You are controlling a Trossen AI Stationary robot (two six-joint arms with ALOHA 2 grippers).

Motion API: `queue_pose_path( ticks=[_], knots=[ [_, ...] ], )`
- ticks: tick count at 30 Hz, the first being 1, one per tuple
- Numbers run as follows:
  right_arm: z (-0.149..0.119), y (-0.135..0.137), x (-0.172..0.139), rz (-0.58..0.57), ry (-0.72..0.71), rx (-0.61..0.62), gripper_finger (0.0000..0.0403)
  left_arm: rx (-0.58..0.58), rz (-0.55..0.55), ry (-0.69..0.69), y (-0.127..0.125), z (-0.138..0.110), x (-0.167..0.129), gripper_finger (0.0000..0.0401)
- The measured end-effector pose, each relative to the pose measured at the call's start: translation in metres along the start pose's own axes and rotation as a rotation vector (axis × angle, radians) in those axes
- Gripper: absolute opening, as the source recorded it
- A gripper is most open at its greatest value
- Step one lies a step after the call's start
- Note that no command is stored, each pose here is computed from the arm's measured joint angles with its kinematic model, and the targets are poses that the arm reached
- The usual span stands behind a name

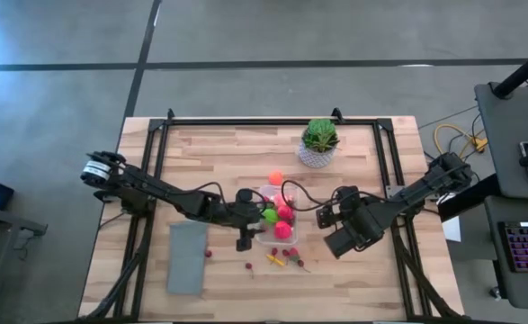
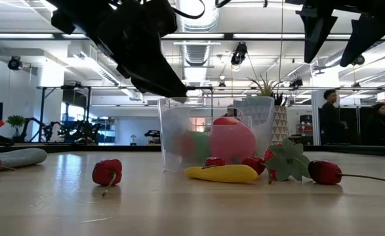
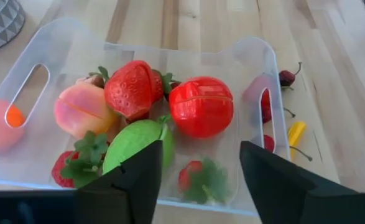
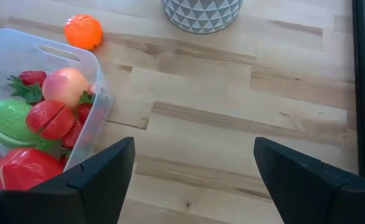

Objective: Pick and placing Produce into tupperware
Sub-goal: Put the red strawberry into the transparent bin, then put the orange pumpkin into the transparent bin

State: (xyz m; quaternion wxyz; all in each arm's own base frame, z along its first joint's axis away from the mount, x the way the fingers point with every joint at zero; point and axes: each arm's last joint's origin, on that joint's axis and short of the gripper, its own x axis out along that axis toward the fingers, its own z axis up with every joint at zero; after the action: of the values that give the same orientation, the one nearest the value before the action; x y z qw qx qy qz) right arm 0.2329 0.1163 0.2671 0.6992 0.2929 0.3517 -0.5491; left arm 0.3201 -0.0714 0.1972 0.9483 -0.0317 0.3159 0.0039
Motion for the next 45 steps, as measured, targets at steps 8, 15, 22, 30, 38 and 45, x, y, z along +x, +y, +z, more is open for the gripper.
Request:
queue_pose_path(
  ticks=[8,15,22,30,38,45],
  knots=[
    [0.000,0.000,0.000,0.001,-0.003,-0.001,0.0320,0.036,0.009,0.032,0.001,-0.001,-0.004,0.0245],
    [-0.001,0.001,0.000,0.007,-0.002,-0.004,0.0324,0.054,0.034,0.179,0.006,-0.002,-0.045,0.0247],
    [-0.003,0.007,0.002,0.059,0.008,-0.084,0.0319,-0.010,0.028,0.264,0.003,-0.009,-0.096,0.0247],
    [-0.005,0.009,0.007,0.073,0.009,-0.153,0.0323,0.027,-0.091,0.350,-0.023,-0.035,-0.118,0.0247],
    [-0.008,0.009,0.010,0.081,0.019,-0.151,0.0319,0.069,-0.100,0.488,-0.047,-0.061,-0.107,0.0247],
    [0.002,0.026,0.017,0.174,0.053,-0.042,0.0319,-0.038,-0.079,0.502,-0.049,-0.061,-0.102,0.0247]
  ],
)
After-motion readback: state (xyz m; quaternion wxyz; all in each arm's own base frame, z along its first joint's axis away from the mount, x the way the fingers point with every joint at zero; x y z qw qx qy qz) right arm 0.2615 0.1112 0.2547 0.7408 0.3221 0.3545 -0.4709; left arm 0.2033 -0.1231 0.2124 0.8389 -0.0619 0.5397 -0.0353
